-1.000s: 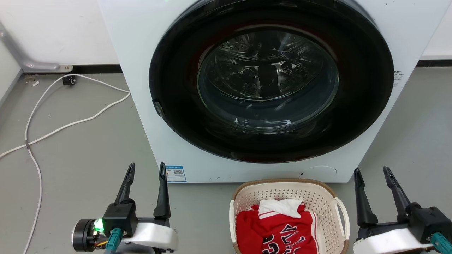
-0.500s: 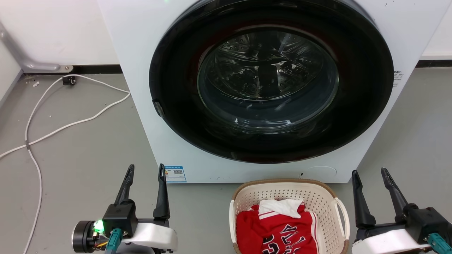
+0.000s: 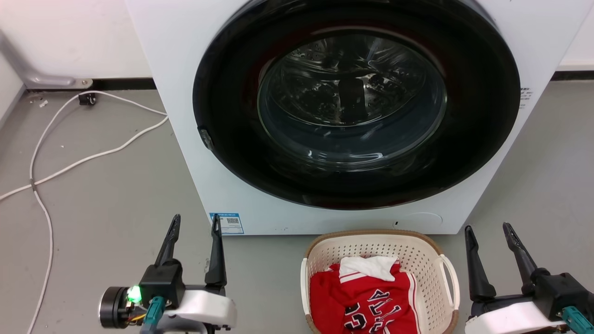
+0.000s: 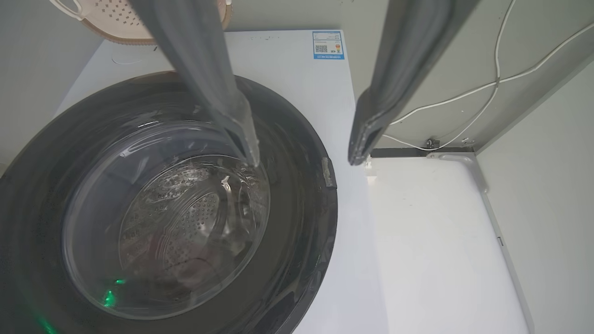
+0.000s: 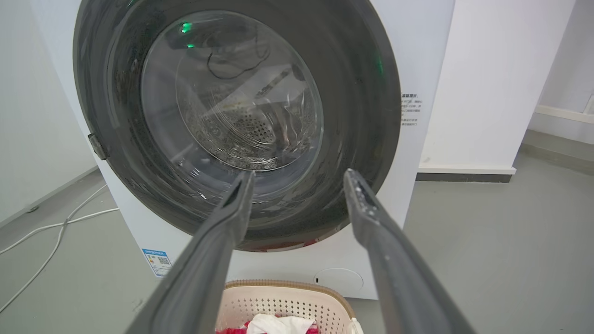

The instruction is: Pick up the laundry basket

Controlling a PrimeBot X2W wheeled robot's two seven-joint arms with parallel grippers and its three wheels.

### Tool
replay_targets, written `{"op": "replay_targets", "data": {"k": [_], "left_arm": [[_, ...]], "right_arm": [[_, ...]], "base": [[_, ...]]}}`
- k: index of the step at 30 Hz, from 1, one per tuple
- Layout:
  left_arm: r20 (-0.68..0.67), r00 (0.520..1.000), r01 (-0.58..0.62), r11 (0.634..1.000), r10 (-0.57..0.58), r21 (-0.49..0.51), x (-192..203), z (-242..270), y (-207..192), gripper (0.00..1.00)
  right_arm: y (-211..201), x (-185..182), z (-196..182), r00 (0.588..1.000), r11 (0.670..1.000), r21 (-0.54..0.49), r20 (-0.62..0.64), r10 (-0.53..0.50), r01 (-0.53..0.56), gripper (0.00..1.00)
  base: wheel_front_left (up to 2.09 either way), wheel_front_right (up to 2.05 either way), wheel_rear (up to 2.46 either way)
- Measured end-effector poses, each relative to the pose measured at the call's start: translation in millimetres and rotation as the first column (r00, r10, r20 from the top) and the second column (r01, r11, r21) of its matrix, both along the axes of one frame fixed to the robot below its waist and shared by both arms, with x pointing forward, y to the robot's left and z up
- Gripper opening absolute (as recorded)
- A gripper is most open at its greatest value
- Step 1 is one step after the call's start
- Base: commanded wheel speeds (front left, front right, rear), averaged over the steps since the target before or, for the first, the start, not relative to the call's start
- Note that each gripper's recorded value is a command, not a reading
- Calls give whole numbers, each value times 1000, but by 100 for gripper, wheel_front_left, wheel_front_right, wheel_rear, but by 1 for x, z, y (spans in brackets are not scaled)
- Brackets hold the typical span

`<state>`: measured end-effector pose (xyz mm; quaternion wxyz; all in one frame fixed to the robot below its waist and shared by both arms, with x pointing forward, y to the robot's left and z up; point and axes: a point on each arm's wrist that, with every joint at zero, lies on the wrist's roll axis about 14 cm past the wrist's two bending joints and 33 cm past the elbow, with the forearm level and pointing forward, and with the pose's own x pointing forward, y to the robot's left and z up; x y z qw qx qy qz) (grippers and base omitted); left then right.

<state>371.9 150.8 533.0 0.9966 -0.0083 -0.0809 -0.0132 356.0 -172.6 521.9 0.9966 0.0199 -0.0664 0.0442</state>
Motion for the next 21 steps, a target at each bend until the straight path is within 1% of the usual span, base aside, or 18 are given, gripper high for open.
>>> {"op": "replay_targets", "data": {"k": [5,8,11,17,21], "left_arm": [[-28,999,38,999,-39,-16,9,-9,-10,100],[-52,996,72,997,-73,-24,19,-17,-20,100],[-108,986,124,992,-127,-39,34,-36,-35,100],[-220,951,213,976,-220,-54,60,-76,-61,100],[-313,909,267,961,-274,-66,72,-112,-78,100]], "right_arm": [[-6,5,-14,999,999,-38,-44,-17,16,100],[-14,14,-24,996,997,-64,-74,-39,35,100],[-24,30,-38,991,992,-110,-115,-67,55,100],[-35,58,-64,978,982,-174,-183,-100,68,100],[-45,71,-91,958,974,-213,-256,-126,72,100]], "base": [[0,0,0],[0,0,0],[0,0,0],[0,0,0],[0,0,0]]}}
